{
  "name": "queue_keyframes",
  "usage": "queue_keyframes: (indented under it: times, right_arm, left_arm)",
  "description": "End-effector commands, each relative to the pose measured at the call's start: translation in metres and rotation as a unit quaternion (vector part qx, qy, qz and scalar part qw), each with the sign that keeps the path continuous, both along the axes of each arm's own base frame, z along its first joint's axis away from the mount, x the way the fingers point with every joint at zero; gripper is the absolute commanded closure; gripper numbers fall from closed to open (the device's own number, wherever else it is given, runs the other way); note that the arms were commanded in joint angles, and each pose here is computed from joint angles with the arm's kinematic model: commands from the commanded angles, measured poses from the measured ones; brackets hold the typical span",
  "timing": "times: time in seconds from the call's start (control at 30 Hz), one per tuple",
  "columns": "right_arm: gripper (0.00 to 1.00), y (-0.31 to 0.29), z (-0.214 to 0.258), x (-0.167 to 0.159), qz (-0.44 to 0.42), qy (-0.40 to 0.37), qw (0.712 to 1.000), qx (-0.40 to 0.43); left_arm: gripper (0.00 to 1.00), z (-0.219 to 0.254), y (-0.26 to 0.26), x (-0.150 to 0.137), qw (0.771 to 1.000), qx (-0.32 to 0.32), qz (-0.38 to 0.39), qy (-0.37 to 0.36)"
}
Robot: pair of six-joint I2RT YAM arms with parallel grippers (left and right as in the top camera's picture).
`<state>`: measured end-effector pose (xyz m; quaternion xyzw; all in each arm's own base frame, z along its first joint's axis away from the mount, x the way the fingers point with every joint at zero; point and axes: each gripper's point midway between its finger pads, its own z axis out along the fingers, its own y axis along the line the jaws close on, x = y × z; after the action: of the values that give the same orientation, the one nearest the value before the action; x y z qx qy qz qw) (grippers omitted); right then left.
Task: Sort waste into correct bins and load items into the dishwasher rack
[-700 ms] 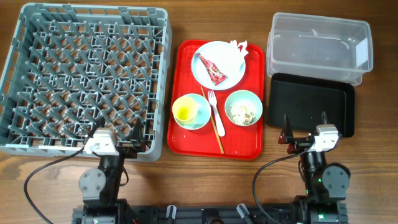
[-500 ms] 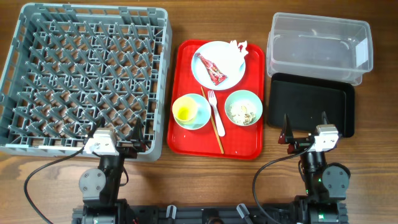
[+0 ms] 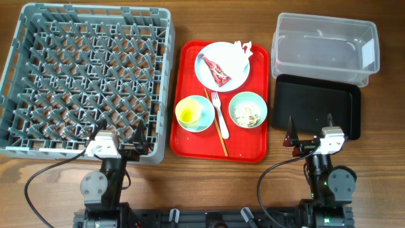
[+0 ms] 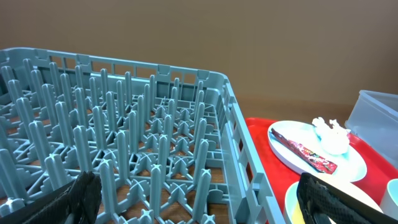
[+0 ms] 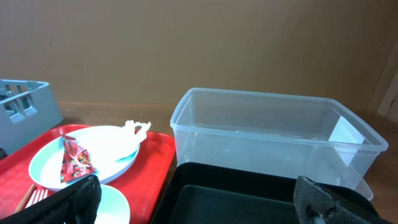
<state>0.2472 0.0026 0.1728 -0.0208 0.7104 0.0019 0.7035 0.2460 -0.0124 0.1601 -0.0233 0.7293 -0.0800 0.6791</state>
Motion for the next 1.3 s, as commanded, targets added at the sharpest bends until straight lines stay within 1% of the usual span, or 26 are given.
queue_keyframes:
  times: [0.0,1.27]
  right_arm:
    - [0.0,-0.0001,0.0012,-0.0001,-0.001,-0.003,1.0,0.004]
    - [0.0,-0.0009,0.0016,-0.0001,-0.003,-0.004,1.0,0.008]
  left_arm:
    - [0.0,-0.0013,-0.0009,-0.0004,1.0,-0.007,-0.004,0.001]
    - [0.0,-0.0012,-0.0006,-0.0003,1.0,-0.007,-0.003,0.001]
